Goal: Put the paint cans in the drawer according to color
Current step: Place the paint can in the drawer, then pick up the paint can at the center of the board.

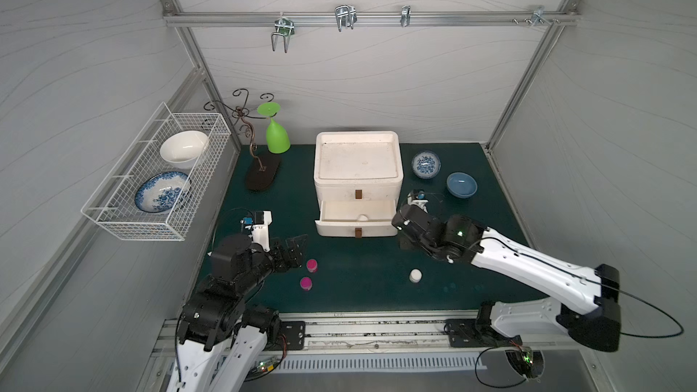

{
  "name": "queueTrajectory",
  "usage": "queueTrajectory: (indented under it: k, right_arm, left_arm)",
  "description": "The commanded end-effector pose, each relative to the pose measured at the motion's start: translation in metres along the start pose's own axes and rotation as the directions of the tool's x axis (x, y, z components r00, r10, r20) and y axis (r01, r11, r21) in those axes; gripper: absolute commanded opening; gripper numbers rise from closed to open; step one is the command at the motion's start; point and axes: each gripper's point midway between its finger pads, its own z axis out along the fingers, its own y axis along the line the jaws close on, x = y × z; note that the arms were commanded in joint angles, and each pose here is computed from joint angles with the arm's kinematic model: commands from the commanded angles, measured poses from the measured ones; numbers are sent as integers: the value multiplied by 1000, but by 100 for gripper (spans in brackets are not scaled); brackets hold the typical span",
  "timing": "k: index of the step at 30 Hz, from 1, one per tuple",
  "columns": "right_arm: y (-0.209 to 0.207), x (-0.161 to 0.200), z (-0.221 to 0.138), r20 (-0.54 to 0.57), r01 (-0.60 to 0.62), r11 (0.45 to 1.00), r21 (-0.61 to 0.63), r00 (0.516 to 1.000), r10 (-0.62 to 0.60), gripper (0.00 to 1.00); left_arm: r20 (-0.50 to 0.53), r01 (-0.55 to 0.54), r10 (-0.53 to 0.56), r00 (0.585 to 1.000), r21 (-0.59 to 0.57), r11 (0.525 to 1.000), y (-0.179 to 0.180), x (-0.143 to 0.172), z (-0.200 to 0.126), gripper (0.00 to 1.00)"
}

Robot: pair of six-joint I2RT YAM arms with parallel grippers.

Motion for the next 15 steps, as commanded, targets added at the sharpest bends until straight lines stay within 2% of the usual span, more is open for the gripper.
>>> queueTrajectory:
  k: [1, 7, 15]
  right_arm:
    - [-47, 50, 13, -114, 10, 993, 118, 993, 4, 51]
    - [-62, 103, 36, -235, 33, 995, 90, 972, -11, 54]
    - [-34, 144, 71, -356, 55, 998, -40, 932, -65, 64]
  left_arm:
    - [52, -26, 25, 998, 21, 999, -5, -10, -3, 99]
    - [50, -25, 24, 998, 18, 1000, -5, -10, -3, 99]
    - [49, -21, 21, 999, 7, 1000, -3, -10, -3, 99]
